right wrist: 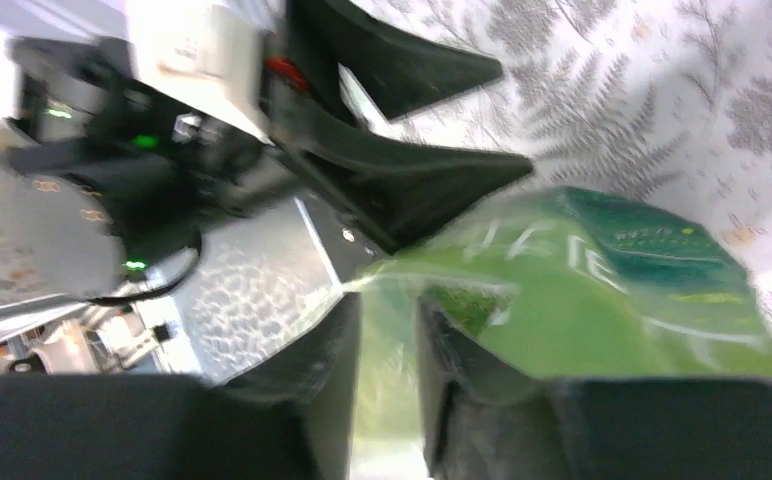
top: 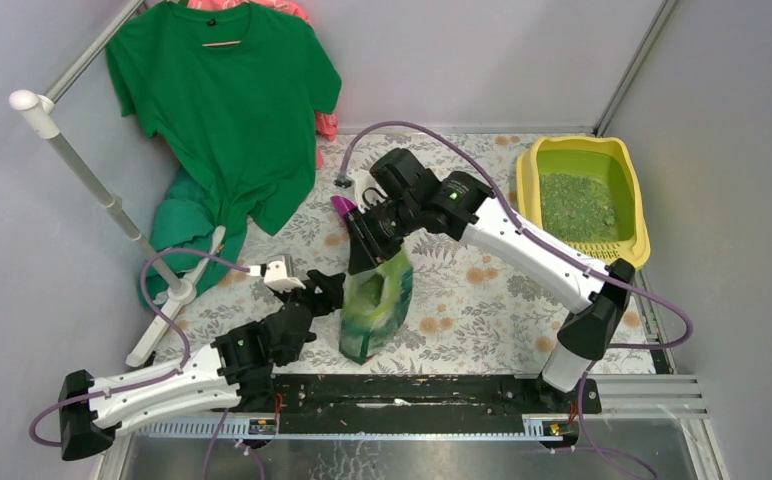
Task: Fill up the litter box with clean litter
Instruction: Adjust the cat litter bag at the center of the board.
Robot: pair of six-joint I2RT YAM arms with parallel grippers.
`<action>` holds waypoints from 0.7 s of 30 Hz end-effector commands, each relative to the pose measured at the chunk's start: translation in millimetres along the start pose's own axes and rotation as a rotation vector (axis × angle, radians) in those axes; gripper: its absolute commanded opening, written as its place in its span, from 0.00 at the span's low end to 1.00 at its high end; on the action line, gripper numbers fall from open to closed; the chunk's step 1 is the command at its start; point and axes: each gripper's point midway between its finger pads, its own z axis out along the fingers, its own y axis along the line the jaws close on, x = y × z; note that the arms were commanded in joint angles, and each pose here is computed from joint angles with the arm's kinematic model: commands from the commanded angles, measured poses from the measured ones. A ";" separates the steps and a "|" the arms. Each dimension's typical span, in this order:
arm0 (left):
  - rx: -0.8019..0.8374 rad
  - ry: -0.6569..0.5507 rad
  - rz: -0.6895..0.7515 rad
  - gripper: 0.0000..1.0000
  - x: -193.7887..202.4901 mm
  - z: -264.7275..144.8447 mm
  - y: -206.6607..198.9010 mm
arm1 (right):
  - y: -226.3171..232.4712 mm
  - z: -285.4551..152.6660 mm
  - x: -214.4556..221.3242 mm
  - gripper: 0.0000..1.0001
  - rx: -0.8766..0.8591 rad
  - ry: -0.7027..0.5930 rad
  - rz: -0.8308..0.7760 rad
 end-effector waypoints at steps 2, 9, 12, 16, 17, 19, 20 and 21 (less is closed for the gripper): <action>0.008 -0.006 0.004 0.75 0.1 -1.4 1.6 | 62.1 -31.7 -46.4 0.46 -0.171 -0.207 -0.160; 0.015 -0.004 -0.009 0.75 0.8 -4.3 5.5 | 73.6 -25.5 -24.9 0.48 -0.144 -0.160 -0.197; 0.010 -0.002 -0.002 0.74 -0.8 -5.8 7.4 | 69.1 -32.7 -16.9 0.47 -0.091 -0.172 -0.200; 0.000 0.002 -0.002 0.74 -3.9 -8.3 9.7 | 59.4 -65.0 -4.5 0.46 0.012 -0.311 -0.162; -0.001 0.002 -0.006 0.74 -5.1 -9.0 9.6 | 58.6 -74.6 0.1 0.47 0.013 -0.353 -0.142; 0.002 0.003 -0.013 0.74 -7.9 -10.4 8.7 | 54.5 -91.9 14.3 0.50 0.017 -0.418 -0.109; 0.004 0.003 -0.015 0.74 -9.6 -11.2 7.8 | 50.8 -97.4 23.0 0.53 0.022 -0.436 -0.094; 0.001 0.005 -0.018 0.73 -10.8 -12.0 8.0 | 44.9 -100.1 33.3 0.57 0.033 -0.443 -0.073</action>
